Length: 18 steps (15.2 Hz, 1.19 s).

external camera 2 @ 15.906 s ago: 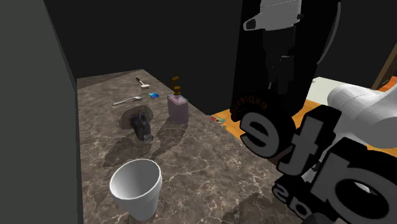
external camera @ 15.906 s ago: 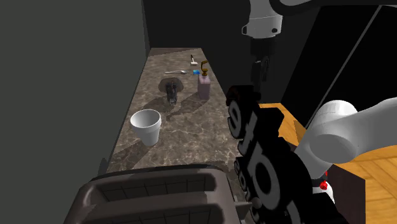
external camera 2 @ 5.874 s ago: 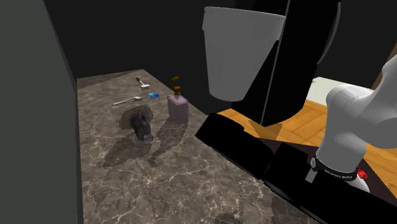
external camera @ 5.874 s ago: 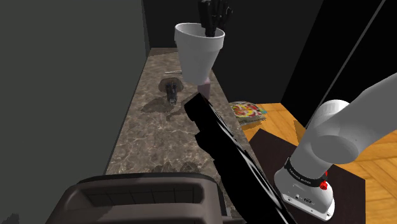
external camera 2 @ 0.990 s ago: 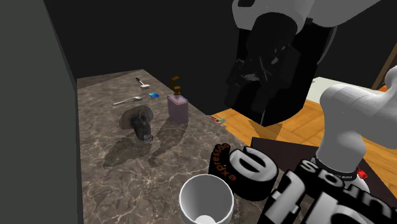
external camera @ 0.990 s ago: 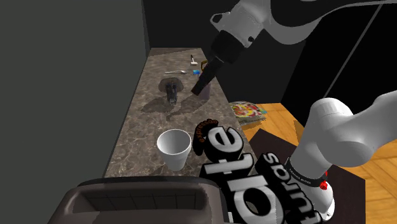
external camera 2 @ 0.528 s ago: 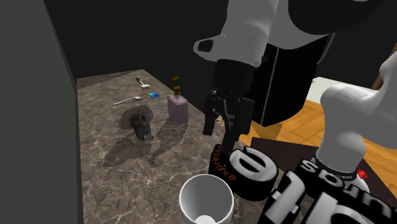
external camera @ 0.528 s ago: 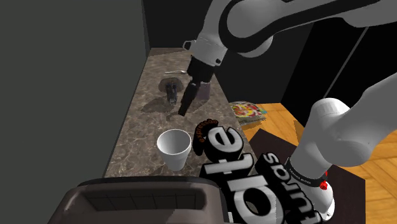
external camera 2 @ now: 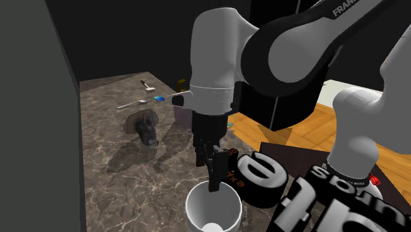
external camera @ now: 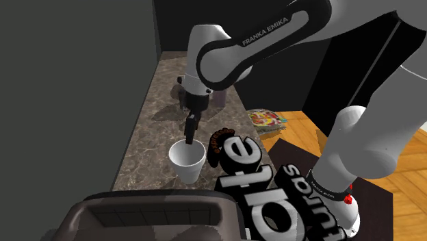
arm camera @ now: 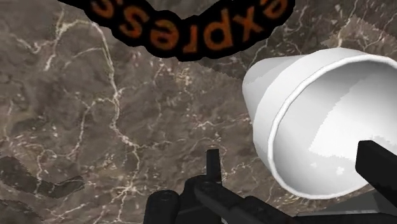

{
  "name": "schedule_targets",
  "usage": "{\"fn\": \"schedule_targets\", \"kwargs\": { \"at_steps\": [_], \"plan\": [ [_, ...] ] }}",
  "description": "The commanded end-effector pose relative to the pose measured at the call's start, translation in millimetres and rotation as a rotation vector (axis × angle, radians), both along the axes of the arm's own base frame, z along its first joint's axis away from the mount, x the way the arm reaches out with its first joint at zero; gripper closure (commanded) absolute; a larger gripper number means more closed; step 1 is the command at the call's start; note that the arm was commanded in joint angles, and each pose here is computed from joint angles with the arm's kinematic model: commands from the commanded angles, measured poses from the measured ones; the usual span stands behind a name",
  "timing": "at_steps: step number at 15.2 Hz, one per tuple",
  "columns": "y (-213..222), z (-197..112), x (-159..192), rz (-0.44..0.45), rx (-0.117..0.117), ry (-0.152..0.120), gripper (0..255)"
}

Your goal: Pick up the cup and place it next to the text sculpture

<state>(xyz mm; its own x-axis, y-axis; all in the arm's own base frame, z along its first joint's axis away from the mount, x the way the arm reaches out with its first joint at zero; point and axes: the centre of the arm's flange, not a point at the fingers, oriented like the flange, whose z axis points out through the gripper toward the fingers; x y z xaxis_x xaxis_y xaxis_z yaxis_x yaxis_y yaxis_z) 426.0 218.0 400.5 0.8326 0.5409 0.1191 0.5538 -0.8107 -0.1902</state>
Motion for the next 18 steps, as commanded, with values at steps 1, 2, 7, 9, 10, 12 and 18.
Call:
{"fn": "schedule_targets", "kwargs": {
  "at_steps": [1,2,7,9,10,12,18],
  "plan": [
    [2,-14,6,0.009,-0.027,0.019,0],
    [3,-19,6,0.009,-0.027,0.019,0],
    [8,-45,5,0.009,-0.027,0.019,0],
    [10,-53,5,0.009,-0.027,0.019,0],
    [10,-53,5,0.009,-0.027,0.019,0],
    [10,-53,5,0.009,-0.027,0.019,0],
    [10,-53,5,0.009,-0.027,0.019,255]
  ]
}}
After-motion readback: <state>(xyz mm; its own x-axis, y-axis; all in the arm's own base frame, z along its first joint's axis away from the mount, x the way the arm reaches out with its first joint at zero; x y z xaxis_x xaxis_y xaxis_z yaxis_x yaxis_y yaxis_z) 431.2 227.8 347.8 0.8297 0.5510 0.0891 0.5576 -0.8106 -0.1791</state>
